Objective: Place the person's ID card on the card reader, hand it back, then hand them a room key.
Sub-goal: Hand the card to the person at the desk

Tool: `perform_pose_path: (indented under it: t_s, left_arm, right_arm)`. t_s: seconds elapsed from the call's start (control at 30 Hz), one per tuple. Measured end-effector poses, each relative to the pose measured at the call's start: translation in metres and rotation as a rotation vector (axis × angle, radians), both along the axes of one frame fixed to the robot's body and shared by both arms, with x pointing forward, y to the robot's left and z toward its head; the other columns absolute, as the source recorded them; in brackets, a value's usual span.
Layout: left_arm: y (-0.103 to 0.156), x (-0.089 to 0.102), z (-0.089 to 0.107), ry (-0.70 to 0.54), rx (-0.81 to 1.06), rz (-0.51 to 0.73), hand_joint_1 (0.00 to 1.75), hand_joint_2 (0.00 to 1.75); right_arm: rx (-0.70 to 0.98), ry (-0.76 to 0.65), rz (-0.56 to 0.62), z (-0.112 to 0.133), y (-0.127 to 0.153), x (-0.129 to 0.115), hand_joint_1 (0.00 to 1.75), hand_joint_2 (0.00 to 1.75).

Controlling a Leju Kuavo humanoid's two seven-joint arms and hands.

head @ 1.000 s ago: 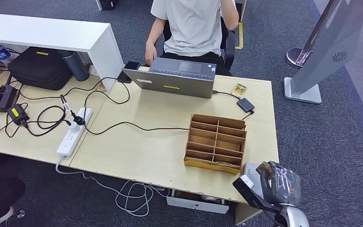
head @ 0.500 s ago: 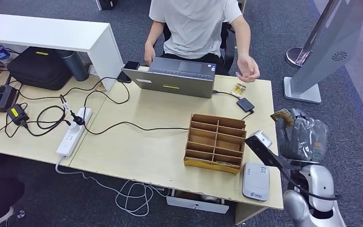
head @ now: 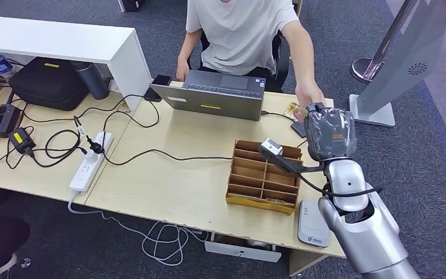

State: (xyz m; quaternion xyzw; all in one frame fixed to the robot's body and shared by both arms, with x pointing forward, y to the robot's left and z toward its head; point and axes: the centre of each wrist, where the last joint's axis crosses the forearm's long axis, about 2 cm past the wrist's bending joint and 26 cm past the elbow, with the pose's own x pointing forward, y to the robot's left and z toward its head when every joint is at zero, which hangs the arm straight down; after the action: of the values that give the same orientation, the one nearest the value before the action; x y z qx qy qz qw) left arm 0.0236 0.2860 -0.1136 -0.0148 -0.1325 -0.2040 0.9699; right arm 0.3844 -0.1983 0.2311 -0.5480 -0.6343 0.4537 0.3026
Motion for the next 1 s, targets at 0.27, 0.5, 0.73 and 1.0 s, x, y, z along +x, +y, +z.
perform_pose_path:
  t_s: [0.27, 0.5, 0.73, 1.0]
  left_arm:
    - [0.001, 0.0, 0.0, 0.003, -0.005, 0.007, 0.0, 1.75]
    - [0.002, -0.001, 0.0, -0.005, -0.028, 0.011, 0.0, 1.75]
    - [0.002, -0.002, 0.0, 0.003, -0.012, 0.049, 0.0, 1.75]
    - [0.002, -0.002, 0.0, 0.007, -0.007, 0.063, 0.0, 1.75]
  right_arm:
    - [0.001, 0.028, 0.006, -0.002, 0.007, 0.007, 0.0, 1.75]
    - [0.004, 0.048, 0.013, -0.006, 0.008, 0.007, 0.0, 1.75]
    - [0.103, 0.002, 0.085, -0.011, 0.013, -0.013, 0.0, 1.75]
    - [0.151, -0.033, 0.127, -0.012, 0.014, -0.035, 0.0, 1.75]
